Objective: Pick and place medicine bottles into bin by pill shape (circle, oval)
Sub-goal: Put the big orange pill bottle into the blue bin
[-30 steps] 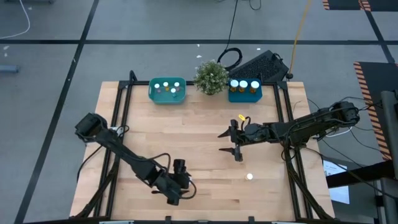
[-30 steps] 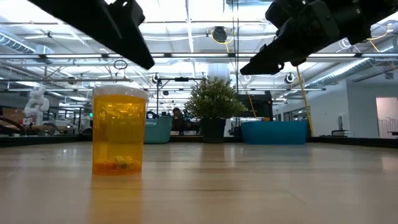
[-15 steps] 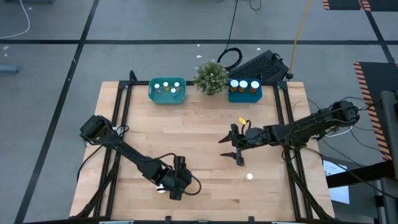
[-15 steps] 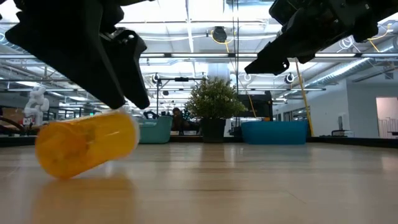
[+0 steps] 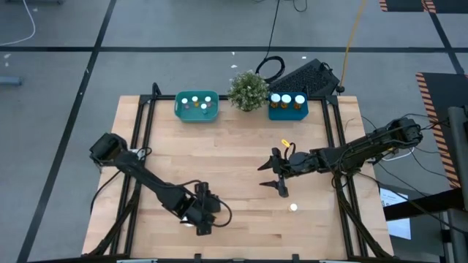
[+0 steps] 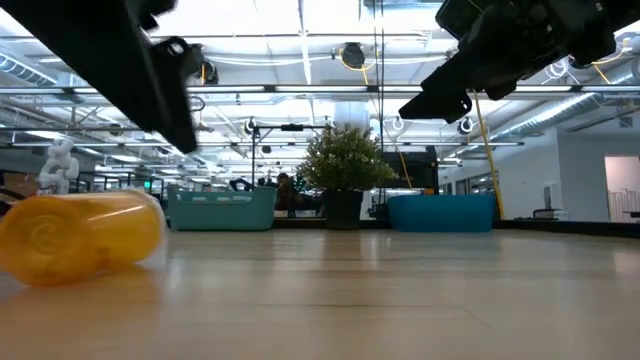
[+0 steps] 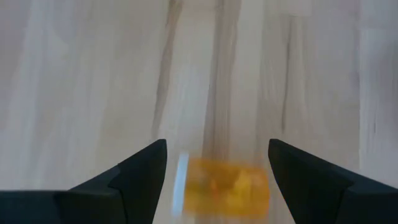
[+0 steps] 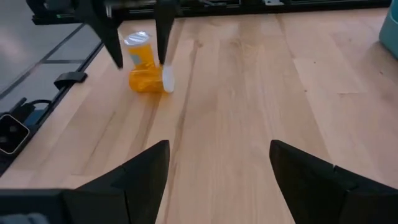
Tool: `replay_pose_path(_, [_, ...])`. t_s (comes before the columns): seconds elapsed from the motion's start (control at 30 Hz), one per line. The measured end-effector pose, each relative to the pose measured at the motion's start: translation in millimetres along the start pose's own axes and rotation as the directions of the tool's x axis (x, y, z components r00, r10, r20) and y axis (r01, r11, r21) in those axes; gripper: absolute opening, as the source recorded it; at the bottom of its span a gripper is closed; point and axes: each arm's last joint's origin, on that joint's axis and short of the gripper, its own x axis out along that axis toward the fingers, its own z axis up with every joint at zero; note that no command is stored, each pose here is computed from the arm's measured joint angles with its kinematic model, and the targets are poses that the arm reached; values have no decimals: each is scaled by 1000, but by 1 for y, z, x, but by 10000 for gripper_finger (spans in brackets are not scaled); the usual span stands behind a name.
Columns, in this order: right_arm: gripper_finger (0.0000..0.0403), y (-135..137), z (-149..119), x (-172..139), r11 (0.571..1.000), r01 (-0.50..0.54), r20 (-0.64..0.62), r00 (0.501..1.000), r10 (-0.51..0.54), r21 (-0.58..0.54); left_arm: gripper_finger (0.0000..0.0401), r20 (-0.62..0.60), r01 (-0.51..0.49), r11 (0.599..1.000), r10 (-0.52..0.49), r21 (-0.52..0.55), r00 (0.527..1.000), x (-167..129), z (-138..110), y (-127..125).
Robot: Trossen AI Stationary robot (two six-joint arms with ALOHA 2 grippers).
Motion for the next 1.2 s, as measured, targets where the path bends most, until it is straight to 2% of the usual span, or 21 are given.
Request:
replay_pose_path(0.1, [270, 0, 1, 0, 1000, 0, 7, 1000, 0, 27, 280, -45, -25, 999, 24, -24, 999, -21, 1, -2])
replay_pose_path(0.27, [270, 2, 0, 0, 996, -5, 4, 1000, 5, 92, 280, -114, -64, 995, 56, -73, 992, -42, -15, -9])
replay_pose_path(0.43, [270, 6, -1, -1, 997, 30, 9, 999, -31, 78, 280, -158, -80, 988, 59, -129, 986, -49, -32, -22])
replay_pose_path(0.57, [270, 5, 0, -1, 996, 67, 18, 998, -68, 53, 280, -124, -71, 975, 45, -210, 991, -46, -24, -19])
replay_pose_path(0.67, [270, 5, 0, -1, 996, 68, 18, 997, -69, 57, 280, -116, -77, 947, 43, -313, 992, -42, -14, -9])
replay_pose_path(0.83, [270, 4, 0, -1, 993, 96, 23, 995, -98, 64, 280, -152, -86, 856, 8, -509, 988, -32, 4, 13])
replay_pose_path(1.03, [270, 4, 0, -1, 986, 114, 23, 993, -118, 118, 280, -201, -103, 789, -27, -606, 979, -18, 12, 25])
replay_pose_path(1.2, [270, 13, -4, -1, 990, 86, 4, 996, -87, 111, 280, -222, -116, 763, -36, -636, 974, 0, 12, 22])
